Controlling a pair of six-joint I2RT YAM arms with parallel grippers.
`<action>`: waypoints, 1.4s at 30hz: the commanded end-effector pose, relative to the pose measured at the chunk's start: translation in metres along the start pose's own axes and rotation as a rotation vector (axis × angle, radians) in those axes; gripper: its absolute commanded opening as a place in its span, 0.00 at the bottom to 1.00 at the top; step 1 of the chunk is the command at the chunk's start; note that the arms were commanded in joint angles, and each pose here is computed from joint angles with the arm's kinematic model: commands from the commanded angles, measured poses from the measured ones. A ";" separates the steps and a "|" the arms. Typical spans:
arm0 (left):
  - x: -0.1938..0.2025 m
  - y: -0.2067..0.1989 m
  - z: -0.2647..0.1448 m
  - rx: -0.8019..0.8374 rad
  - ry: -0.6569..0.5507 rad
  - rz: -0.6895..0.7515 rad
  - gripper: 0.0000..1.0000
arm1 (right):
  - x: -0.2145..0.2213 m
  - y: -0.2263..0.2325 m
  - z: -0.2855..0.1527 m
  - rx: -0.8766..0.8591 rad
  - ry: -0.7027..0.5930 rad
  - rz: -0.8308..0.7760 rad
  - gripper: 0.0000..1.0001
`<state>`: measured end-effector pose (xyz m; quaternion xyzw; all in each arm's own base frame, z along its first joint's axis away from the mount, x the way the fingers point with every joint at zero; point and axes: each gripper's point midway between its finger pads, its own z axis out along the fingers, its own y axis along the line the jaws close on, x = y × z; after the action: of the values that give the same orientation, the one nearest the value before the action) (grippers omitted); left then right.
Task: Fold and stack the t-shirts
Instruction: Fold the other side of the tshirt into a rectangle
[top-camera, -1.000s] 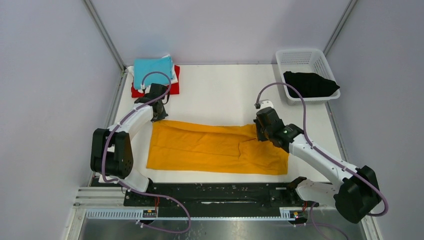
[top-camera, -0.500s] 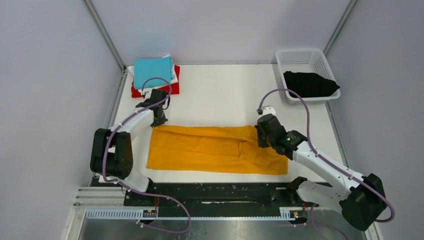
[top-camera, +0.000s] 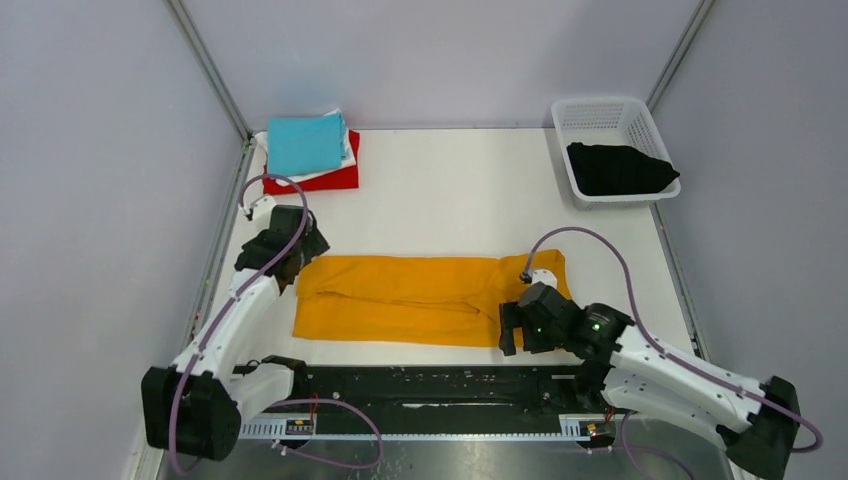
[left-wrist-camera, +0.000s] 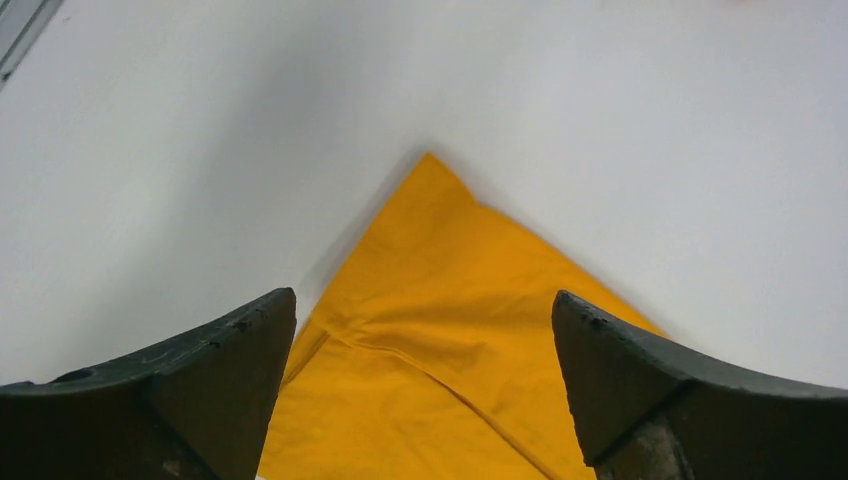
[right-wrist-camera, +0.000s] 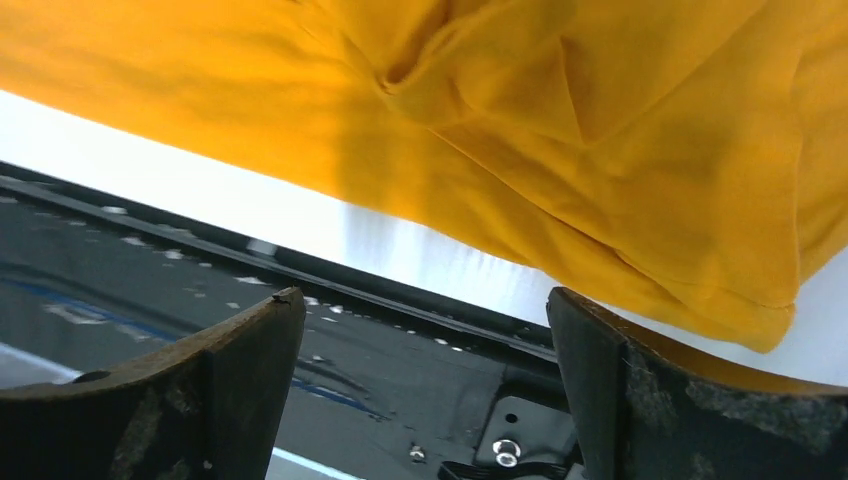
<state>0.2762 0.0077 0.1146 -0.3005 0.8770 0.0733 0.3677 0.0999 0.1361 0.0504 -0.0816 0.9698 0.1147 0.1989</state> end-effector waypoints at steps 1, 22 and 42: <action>-0.026 -0.029 -0.032 0.195 -0.068 -0.104 0.99 | -0.039 0.021 -0.029 -0.128 -0.202 0.061 1.00; 0.068 -0.070 0.047 0.273 0.252 0.010 0.99 | -0.115 0.048 0.055 0.020 -0.006 -0.093 1.00; 0.059 -0.061 0.050 0.214 0.216 0.023 0.99 | 0.000 0.073 -0.035 -0.229 0.028 -0.160 0.99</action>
<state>0.2958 -0.0570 0.0274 -0.2551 0.9272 -0.0534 0.2691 0.0466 0.2151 0.0920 -0.2294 0.9314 0.2572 0.1173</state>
